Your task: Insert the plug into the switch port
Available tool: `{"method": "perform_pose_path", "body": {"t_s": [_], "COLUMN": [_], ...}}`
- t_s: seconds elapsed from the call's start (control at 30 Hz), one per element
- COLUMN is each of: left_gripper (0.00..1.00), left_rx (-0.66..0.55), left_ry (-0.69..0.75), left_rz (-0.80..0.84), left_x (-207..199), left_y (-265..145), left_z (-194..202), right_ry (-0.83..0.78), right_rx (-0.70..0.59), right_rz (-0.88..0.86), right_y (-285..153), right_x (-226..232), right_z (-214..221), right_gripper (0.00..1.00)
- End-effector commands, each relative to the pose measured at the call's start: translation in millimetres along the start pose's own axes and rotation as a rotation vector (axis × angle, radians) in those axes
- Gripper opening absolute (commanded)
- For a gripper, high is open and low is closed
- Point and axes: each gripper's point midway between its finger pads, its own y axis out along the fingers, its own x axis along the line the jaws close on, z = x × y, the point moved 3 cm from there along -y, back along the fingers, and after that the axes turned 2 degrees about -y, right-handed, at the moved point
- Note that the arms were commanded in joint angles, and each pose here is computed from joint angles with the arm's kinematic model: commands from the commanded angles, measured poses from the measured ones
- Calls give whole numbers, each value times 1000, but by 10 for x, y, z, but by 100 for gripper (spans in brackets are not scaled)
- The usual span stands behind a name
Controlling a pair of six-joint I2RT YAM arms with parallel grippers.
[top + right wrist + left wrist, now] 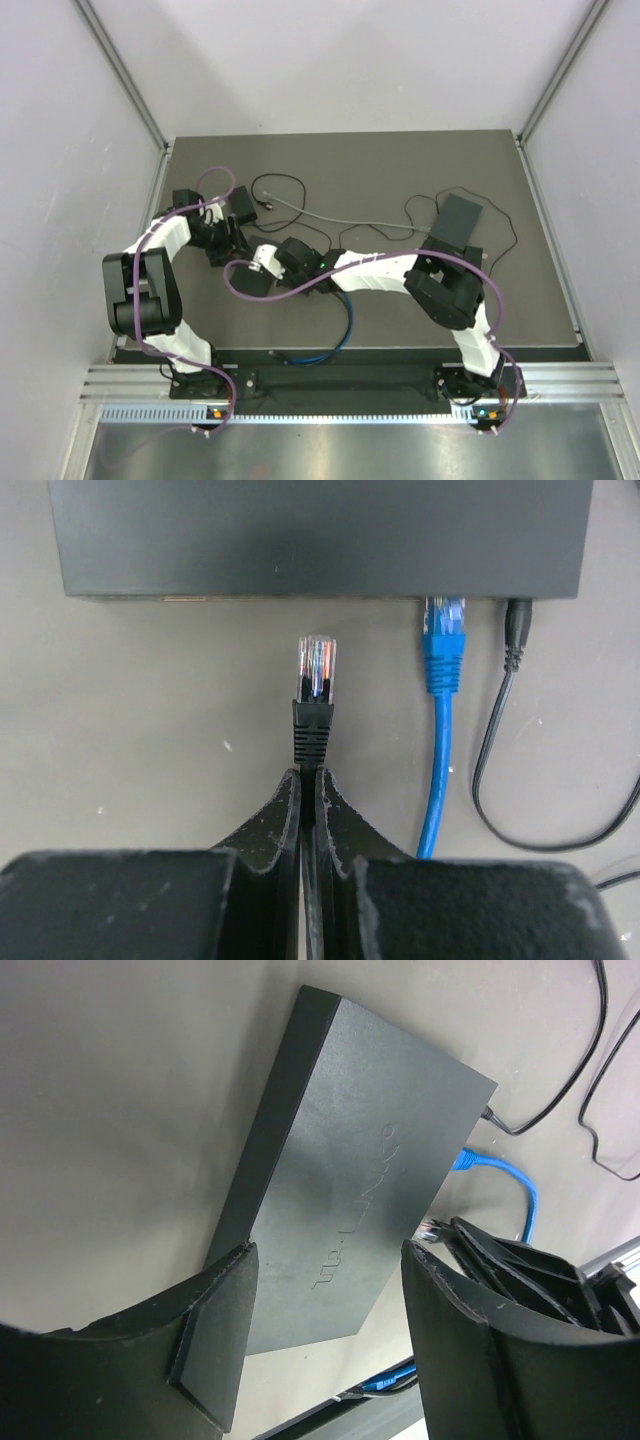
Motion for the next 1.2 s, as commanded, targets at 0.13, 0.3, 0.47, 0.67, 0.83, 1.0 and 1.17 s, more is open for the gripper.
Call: {"method": "perform_pose_path", "body": {"t_s": [0.13, 0.3, 0.47, 0.67, 0.83, 1.0, 1.17], "left_gripper": [64, 63, 63, 63, 63, 64, 64], "left_rx": [-10, -14, -7, 6, 9, 19, 30], "left_ry": [-15, -15, -22, -24, -28, -34, -47], "left_rz": [-29, -44, -43, -43, -32, -10, -1], "left_x": [124, 155, 163, 181, 167, 141, 139], "left_y": [92, 100, 121, 155, 163, 182, 212], "left_z": [28, 47, 51, 66, 66, 83, 103], "right_ry": [18, 32, 39, 37, 29, 9, -28], "right_rx": [-3, 20, 35, 64, 61, 77, 50], "right_rz": [20, 39, 60, 83, 80, 69, 22], "right_y": [88, 136, 156, 146, 159, 191, 140], "right_x": [-6, -30, -65, -96, -108, -88, 59], "right_z": [-165, -180, -173, -105, -198, -219, -273], "right_gripper": [0, 0, 0, 0, 0, 0, 0]}}
